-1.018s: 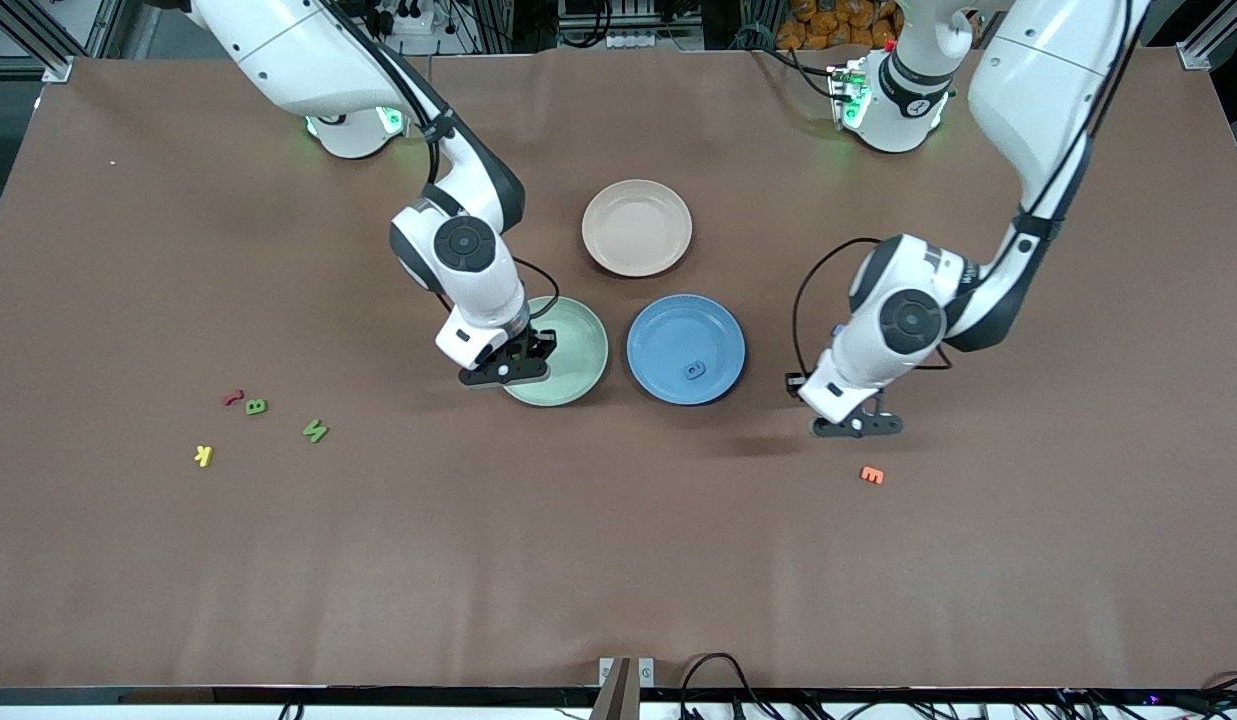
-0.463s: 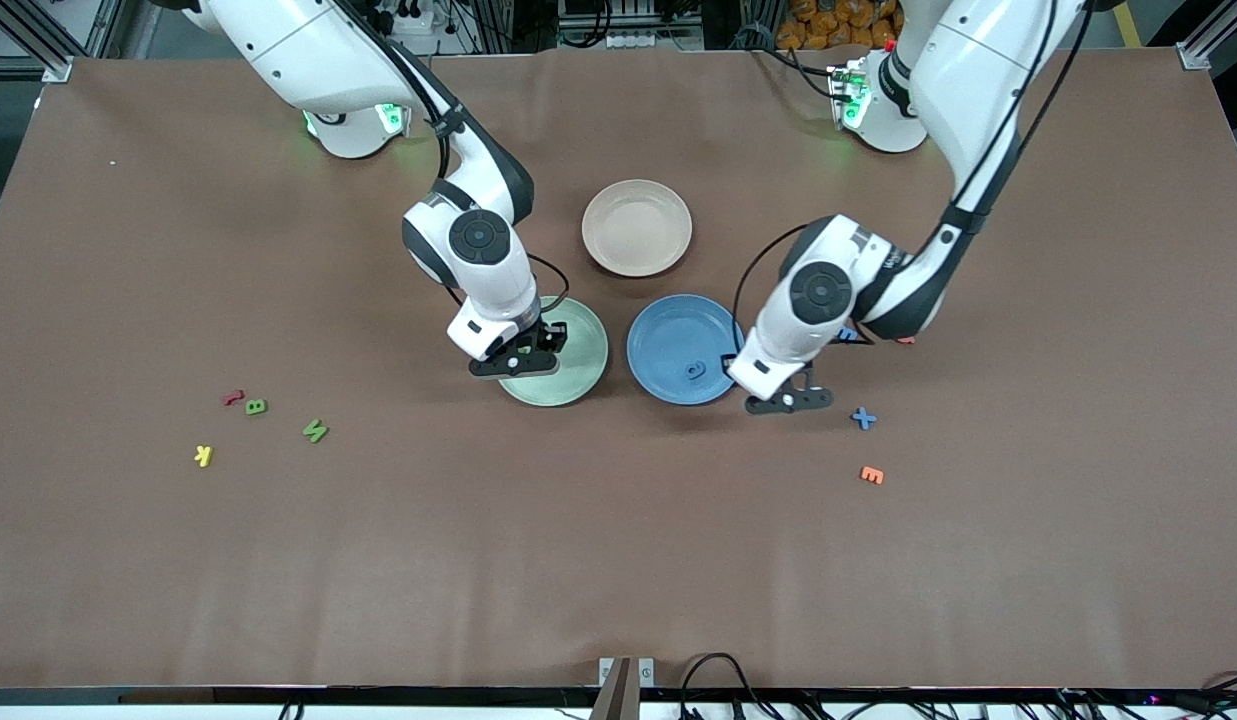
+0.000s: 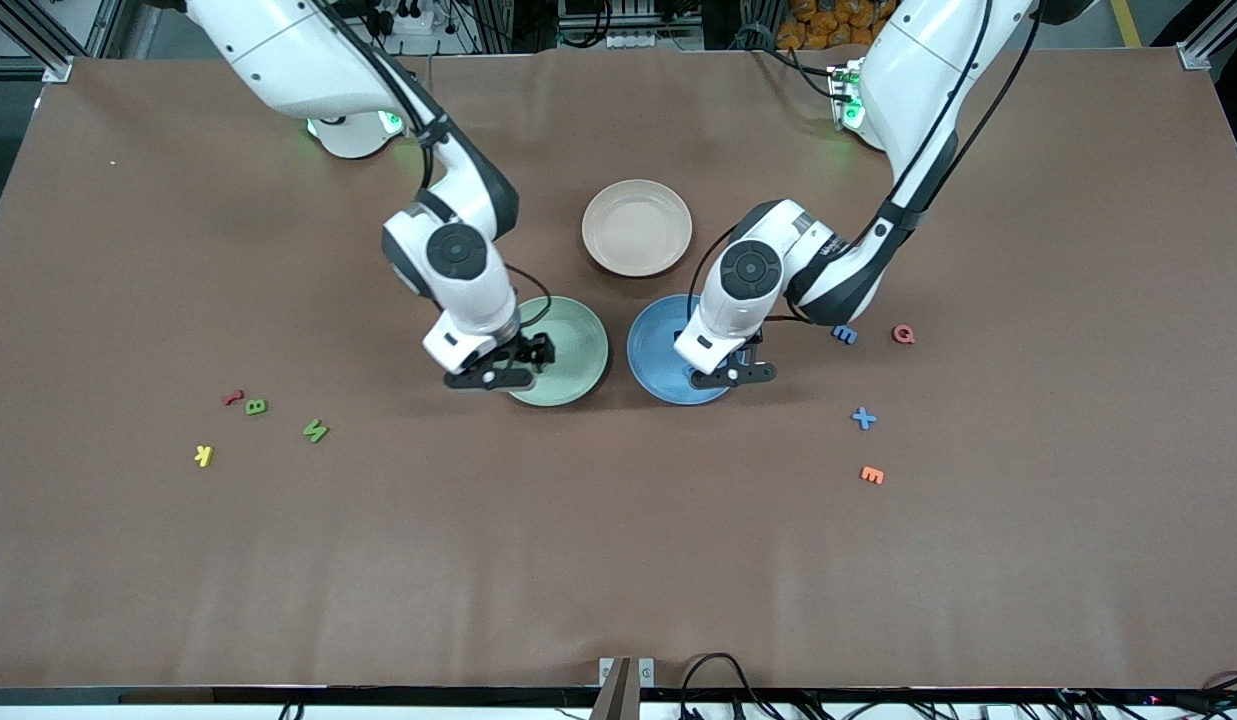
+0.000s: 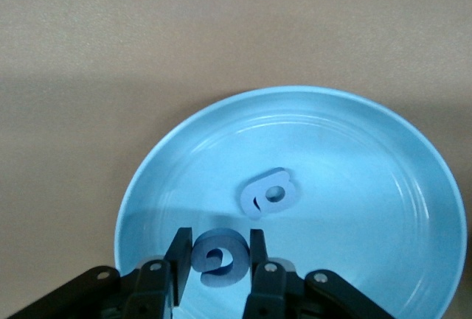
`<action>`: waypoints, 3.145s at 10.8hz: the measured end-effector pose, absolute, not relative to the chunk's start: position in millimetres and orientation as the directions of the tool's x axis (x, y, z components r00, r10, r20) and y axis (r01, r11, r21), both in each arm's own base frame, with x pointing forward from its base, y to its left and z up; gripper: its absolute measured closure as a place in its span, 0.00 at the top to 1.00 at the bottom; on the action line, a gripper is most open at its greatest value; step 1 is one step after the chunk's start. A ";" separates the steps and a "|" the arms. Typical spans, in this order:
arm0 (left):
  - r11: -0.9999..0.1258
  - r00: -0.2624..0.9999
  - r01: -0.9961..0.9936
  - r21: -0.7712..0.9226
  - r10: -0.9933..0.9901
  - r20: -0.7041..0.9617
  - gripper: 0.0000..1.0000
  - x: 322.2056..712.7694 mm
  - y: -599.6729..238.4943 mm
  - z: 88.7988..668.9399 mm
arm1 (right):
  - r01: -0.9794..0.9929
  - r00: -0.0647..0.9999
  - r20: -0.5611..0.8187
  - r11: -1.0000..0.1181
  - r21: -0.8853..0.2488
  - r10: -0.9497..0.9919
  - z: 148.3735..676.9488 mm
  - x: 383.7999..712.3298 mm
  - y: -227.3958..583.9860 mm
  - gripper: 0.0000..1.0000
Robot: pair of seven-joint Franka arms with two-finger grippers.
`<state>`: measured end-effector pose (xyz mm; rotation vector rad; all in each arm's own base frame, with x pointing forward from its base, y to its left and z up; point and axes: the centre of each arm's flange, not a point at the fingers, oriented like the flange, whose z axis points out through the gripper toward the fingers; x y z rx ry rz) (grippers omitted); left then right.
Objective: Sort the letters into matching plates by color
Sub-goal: 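Release letters on the plates and move both grippers back to the letters, then grasp the green N with the right gripper while the left grasps blue x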
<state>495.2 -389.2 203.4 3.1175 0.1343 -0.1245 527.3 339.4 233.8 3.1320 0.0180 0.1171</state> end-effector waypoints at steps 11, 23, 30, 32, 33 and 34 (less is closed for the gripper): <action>-0.995 0.993 0.103 0.005 0.103 -0.050 1.00 595.2 -233.8 232.5 | -0.467 0.881 0.078 -0.884 0.002 -0.466 240.4 631.4 68.2 1.00; -0.970 0.965 0.238 -0.039 0.241 -0.107 1.00 607.8 -130.4 202.3 | -0.592 0.805 -0.015 -0.805 0.014 -0.593 175.2 628.5 1.6 1.00; -0.821 0.815 0.564 -0.086 0.571 -0.104 1.00 603.8 -134.2 188.8 | -0.584 0.812 -0.009 -0.812 0.006 -0.584 172.6 629.3 7.0 0.58; -0.814 0.807 0.575 -0.085 0.581 -0.107 1.00 605.4 -134.5 183.7 | -0.582 0.813 -0.004 -0.813 0.001 -0.582 175.6 631.5 8.4 0.33; -0.806 0.799 0.587 -0.082 0.592 -0.106 1.00 606.5 -134.7 181.0 | -0.582 0.813 -0.004 -0.813 0.000 -0.582 175.6 631.5 8.4 0.33; -0.792 0.786 0.606 -0.072 0.610 -0.100 1.00 608.9 -135.2 179.0 | -0.582 0.813 -0.004 -0.813 0.000 -0.582 175.6 631.5 8.5 0.33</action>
